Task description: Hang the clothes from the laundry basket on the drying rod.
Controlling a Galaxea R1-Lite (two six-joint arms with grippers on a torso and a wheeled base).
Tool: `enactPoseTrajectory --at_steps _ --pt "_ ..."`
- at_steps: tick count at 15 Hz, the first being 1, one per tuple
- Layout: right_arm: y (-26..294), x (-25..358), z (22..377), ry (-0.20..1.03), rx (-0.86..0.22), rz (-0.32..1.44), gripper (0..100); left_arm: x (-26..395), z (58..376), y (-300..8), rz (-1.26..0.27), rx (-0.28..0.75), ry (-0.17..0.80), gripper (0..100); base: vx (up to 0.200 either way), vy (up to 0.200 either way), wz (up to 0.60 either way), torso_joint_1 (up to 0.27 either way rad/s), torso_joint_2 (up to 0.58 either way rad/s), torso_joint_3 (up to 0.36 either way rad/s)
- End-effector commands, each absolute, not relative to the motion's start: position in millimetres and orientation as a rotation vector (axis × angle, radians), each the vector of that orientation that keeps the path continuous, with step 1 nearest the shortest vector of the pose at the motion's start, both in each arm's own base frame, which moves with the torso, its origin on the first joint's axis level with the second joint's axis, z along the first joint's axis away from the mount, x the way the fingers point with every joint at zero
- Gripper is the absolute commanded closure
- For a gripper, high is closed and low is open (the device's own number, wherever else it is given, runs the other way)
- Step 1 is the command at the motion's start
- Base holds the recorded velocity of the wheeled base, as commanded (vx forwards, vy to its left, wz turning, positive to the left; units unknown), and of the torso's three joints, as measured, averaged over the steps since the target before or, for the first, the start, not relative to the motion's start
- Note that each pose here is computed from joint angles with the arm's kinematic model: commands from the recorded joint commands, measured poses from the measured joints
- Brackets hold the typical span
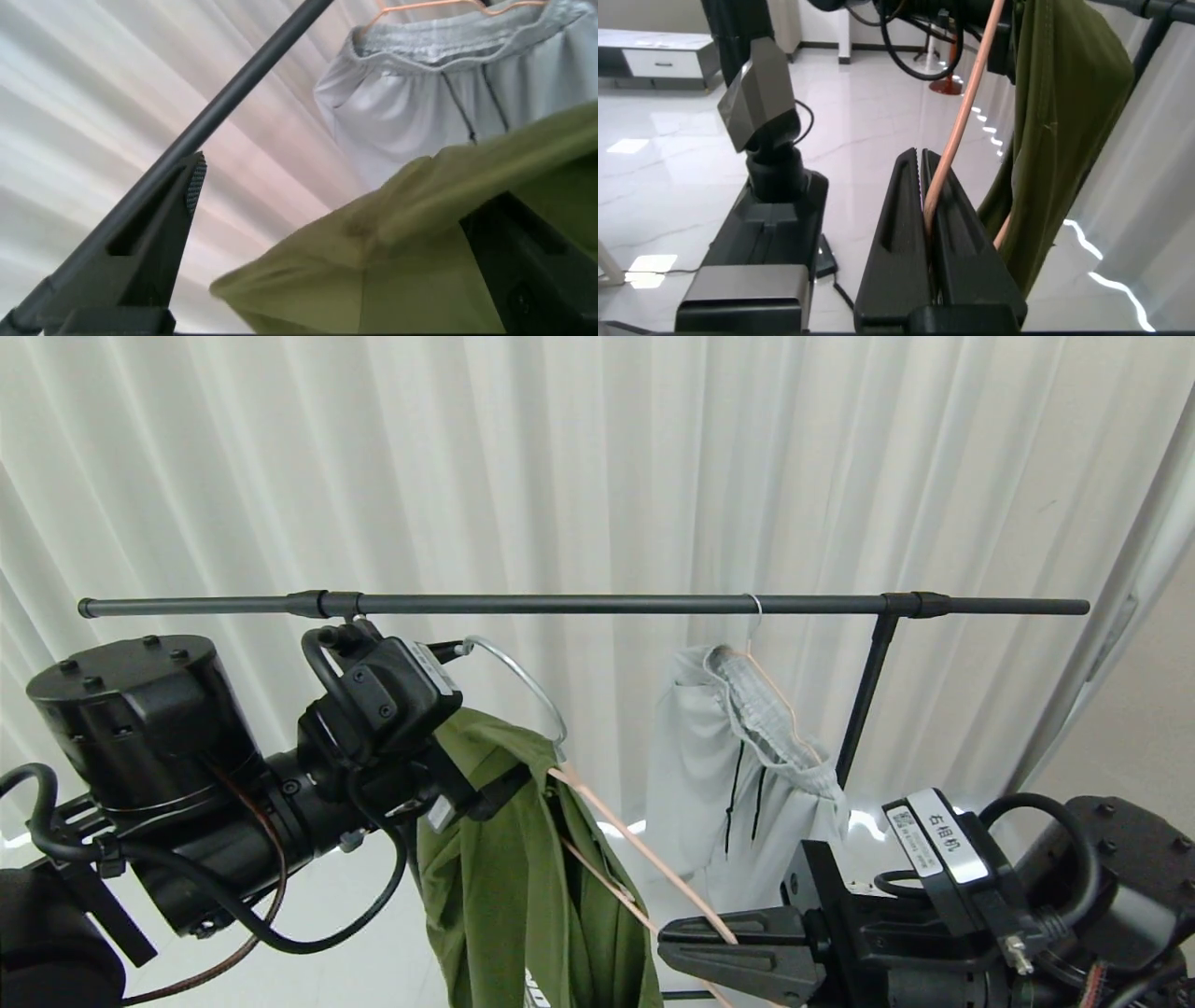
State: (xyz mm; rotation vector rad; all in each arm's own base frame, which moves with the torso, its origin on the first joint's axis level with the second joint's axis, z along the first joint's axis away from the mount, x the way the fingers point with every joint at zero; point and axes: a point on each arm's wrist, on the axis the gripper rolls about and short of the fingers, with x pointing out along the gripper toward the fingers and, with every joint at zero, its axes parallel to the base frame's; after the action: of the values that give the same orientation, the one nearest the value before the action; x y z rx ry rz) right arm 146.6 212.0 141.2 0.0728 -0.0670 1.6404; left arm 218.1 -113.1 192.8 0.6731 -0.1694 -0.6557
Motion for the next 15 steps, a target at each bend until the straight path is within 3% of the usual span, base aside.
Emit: enactPoseTrajectory --at_steps 1,3,4,14,15 --pt "213.0 147.1 139.5 -0.058 0.073 1.642 100 218.5 192.2 -113.5 -0.662 0.673 -0.17 0 0.0 0.0 0.0 0.0 0.0 0.0" --pt "212.6 146.4 138.9 -0.056 0.07 1.66 100 218.7 191.9 -113.7 -0.67 0.673 -0.171 0 0.0 0.0 0.0 0.0 0.0 0.0" --pt "212.6 146.4 138.9 -0.055 0.071 1.66 100 218.7 191.9 -113.7 -0.67 0.673 -0.171 100 0.0 0.0 0.0 0.0 0.0 0.0" --pt "208.6 152.6 138.5 -0.055 0.07 1.622 100 217.2 189.0 -112.1 -0.668 0.674 -0.158 100 0.0 0.0 0.0 0.0 0.0 0.0" --pt "207.3 154.1 138.2 -0.054 0.07 1.613 0 216.8 189.7 -111.5 -0.665 0.674 -0.161 100 0.0 0.0 0.0 0.0 0.0 0.0"
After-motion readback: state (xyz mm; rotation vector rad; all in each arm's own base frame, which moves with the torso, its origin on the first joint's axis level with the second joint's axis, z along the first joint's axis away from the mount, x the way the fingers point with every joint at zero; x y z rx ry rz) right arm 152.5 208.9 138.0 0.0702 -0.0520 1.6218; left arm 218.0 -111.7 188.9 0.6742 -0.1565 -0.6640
